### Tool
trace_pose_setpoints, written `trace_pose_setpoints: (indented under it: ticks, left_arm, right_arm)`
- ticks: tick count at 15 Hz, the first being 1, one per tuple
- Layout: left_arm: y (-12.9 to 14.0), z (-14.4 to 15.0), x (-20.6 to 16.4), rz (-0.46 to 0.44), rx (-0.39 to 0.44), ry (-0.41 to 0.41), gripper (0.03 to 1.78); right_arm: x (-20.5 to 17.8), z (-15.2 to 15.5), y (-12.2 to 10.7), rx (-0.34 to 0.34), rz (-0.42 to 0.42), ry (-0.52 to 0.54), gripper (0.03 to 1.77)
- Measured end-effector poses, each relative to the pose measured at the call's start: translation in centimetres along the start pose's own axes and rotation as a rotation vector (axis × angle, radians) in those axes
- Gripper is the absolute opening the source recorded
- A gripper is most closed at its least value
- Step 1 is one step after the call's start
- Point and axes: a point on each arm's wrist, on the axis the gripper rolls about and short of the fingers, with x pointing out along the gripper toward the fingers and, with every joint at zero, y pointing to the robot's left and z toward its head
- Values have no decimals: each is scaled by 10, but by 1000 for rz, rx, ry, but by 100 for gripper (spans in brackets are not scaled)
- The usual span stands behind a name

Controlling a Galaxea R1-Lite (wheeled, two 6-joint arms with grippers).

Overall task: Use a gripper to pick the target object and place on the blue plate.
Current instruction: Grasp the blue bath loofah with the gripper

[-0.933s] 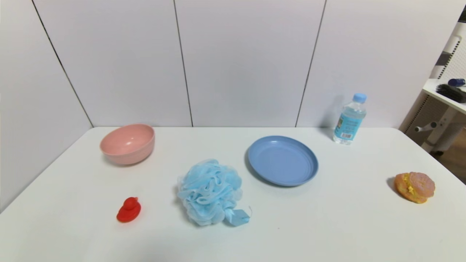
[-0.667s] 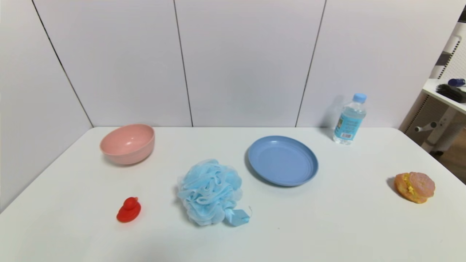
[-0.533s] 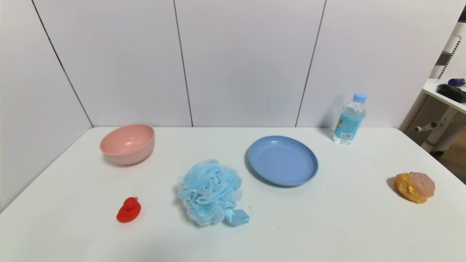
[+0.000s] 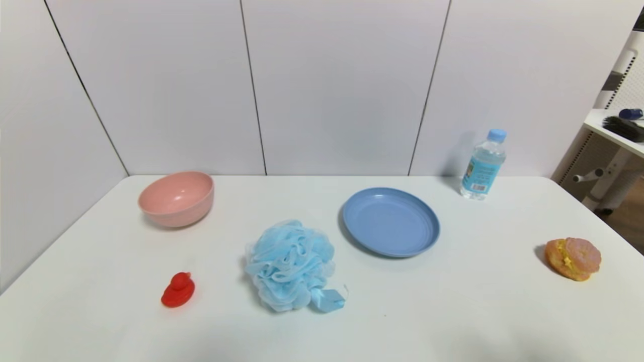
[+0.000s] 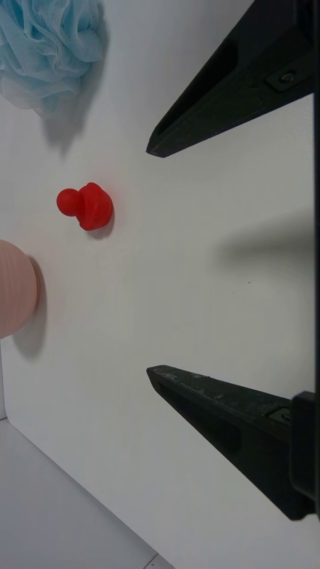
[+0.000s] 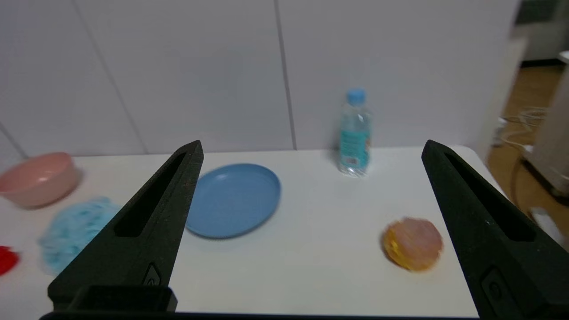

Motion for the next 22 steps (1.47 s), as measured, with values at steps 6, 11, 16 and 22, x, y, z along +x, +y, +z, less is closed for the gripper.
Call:
trace_pose_setpoints:
  ticks: [6, 11, 16, 22]
  left_arm:
    - [0, 0, 0, 0, 0, 0, 169]
    - [0, 0, 0, 0, 0, 0, 169]
    - [0, 0, 0, 0, 0, 0, 169]
    - [0, 0, 0, 0, 0, 0, 169]
  right_arm:
    - [95, 75, 42, 38, 362, 10, 170]
    - [161, 59, 102, -64, 669, 127, 170]
    - [208, -3, 152, -168, 875, 312, 170]
    - [232, -94, 198, -289, 972, 542, 170]
